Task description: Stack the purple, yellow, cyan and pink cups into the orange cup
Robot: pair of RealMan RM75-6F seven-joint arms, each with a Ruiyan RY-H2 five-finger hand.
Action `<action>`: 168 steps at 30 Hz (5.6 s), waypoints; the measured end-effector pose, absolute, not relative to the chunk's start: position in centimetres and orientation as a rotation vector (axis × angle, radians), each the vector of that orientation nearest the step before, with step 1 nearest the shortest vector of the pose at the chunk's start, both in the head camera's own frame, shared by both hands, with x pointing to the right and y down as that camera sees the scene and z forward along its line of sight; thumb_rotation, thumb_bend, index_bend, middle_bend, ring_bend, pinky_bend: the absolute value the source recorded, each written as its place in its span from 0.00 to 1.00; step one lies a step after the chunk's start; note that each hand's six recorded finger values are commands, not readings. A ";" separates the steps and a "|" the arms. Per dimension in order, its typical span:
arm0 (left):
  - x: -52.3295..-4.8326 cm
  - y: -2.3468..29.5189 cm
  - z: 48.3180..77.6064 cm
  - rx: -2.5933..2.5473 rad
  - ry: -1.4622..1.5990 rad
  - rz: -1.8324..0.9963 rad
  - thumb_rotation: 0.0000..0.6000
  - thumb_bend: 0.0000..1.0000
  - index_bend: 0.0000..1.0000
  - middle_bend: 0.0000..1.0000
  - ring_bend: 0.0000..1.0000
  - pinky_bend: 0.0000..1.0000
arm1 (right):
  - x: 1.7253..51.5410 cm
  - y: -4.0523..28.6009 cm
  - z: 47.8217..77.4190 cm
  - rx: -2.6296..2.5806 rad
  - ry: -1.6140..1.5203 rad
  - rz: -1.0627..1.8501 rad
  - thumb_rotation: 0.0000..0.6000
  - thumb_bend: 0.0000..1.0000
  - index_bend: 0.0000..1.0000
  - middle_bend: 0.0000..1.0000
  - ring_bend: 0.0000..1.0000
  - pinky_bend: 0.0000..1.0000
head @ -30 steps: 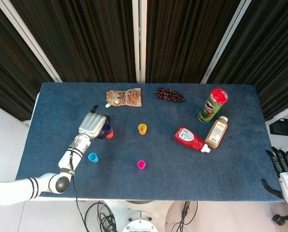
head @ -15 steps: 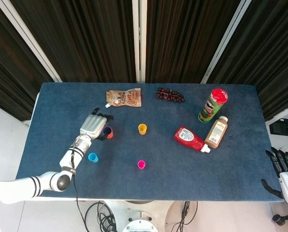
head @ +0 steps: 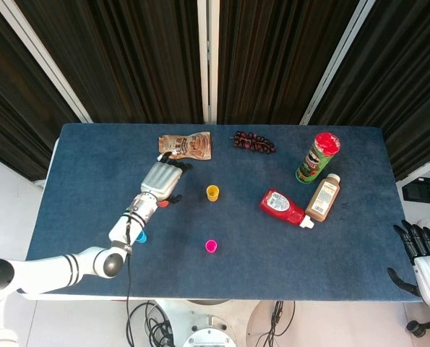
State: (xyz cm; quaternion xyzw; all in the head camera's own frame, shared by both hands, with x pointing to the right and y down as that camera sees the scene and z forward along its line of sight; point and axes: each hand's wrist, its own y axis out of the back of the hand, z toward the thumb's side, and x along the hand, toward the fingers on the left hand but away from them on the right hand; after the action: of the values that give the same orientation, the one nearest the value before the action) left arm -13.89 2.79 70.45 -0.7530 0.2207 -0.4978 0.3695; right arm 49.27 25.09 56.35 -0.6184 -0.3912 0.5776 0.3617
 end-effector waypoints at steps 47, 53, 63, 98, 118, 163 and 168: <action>-6.4 4.0 76.9 -1.996 0.548 -1.171 1.00 0.27 0.48 0.48 0.49 0.16 | 50.1 25.1 56.8 -1.588 -1.007 1.542 1.00 0.22 0.00 0.00 0.00 0.00; -6.4 3.8 76.5 -1.992 0.562 -1.161 1.00 0.28 0.49 0.49 0.50 0.17 | 50.1 25.1 56.7 -1.586 -1.008 1.543 1.00 0.22 0.00 0.00 0.00 0.00; -8.4 2.7 71.9 -1.954 0.654 -1.095 1.00 0.26 0.49 0.49 0.50 0.17 | 50.1 24.9 56.3 -1.587 -0.993 1.540 1.00 0.22 0.00 0.00 0.00 0.00; -21.4 5.0 71.1 -1.873 0.710 -1.401 1.00 0.26 0.50 0.50 0.50 0.17 | 48.5 24.9 57.4 -1.618 -0.970 1.537 1.00 0.22 0.00 0.00 0.00 0.00; -21.7 5.3 70.5 -1.881 0.722 -1.375 1.00 0.22 0.19 0.23 0.16 0.15 | 49.0 24.7 57.3 -1.618 -0.986 1.543 1.00 0.22 0.00 0.00 0.00 0.00; -27.1 18.1 71.3 -1.932 0.716 -1.411 1.00 0.25 0.39 0.40 0.45 0.41 | 49.2 24.6 56.3 -1.615 -1.015 1.519 1.00 0.22 0.00 0.00 0.00 0.00; -26.8 17.9 71.4 -1.935 0.719 -1.404 1.00 0.27 0.44 0.44 0.49 0.44 | 49.4 24.6 56.3 -1.614 -1.017 1.524 1.00 0.22 0.00 0.00 0.00 0.00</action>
State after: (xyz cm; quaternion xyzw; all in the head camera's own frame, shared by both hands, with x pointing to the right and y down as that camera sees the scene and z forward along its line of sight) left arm -26.84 17.93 71.44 -0.7352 0.2731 -0.5334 0.3168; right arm 49.39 24.62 56.29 -0.6210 -0.3912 0.5863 0.3430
